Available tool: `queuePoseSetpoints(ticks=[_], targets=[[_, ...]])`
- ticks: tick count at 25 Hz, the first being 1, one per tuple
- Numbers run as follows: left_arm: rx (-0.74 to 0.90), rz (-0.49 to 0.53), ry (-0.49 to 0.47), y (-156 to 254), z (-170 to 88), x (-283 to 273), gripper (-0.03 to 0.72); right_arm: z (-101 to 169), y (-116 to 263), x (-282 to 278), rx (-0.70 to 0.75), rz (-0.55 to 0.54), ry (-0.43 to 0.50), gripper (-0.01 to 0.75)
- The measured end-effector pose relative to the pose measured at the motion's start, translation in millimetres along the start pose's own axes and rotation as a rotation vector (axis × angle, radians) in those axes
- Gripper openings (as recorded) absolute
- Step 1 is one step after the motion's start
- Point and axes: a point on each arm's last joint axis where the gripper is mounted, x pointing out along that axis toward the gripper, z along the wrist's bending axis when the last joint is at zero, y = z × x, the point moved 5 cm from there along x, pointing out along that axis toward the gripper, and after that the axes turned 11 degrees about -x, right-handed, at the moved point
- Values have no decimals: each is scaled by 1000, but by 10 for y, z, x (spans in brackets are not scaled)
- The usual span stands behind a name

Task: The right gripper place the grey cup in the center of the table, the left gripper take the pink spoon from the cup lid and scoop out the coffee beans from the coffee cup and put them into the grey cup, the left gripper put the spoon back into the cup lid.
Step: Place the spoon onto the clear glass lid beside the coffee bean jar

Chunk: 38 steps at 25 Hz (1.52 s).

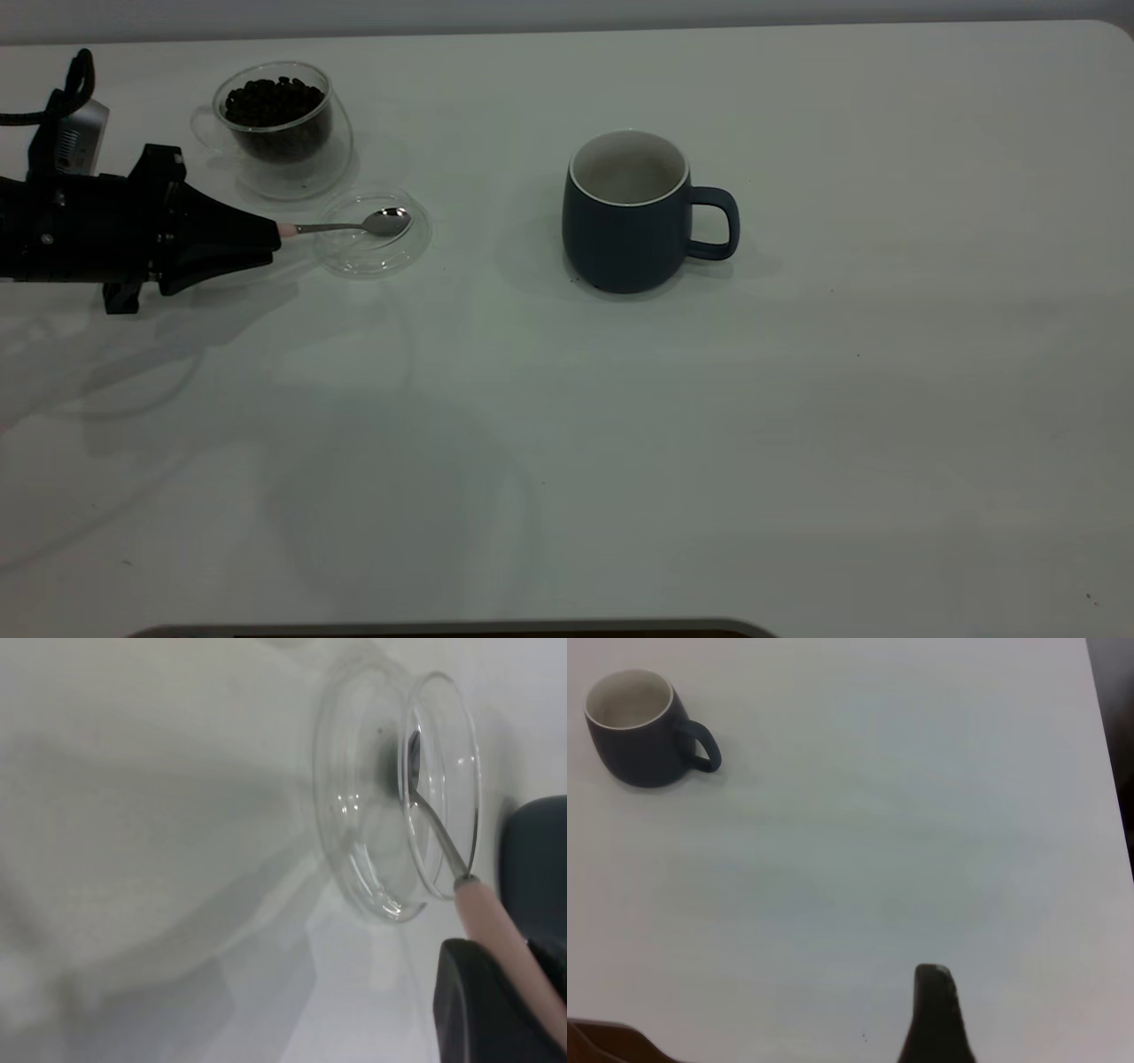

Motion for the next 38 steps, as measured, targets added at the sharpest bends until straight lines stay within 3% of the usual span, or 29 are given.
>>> queuePoseSetpoints(ticks=[9, 17, 21, 31, 38], targets=[[31, 0, -1, 0, 1, 0, 155, 0, 0, 0, 0, 0, 0, 590], [57, -2, -4, -11, 3, 1, 389, 0, 0, 0, 0, 0, 0, 590], [66, -9, -2, -50, -8, 5, 453, 0, 0, 0, 0, 0, 0, 590], [77, 14, 36, -41, -92, -10, 467, 0, 0, 0, 0, 0, 0, 590], [173, 37, -83, -204, -400, -267, 467, 0, 0, 0, 0, 0, 0, 590]])
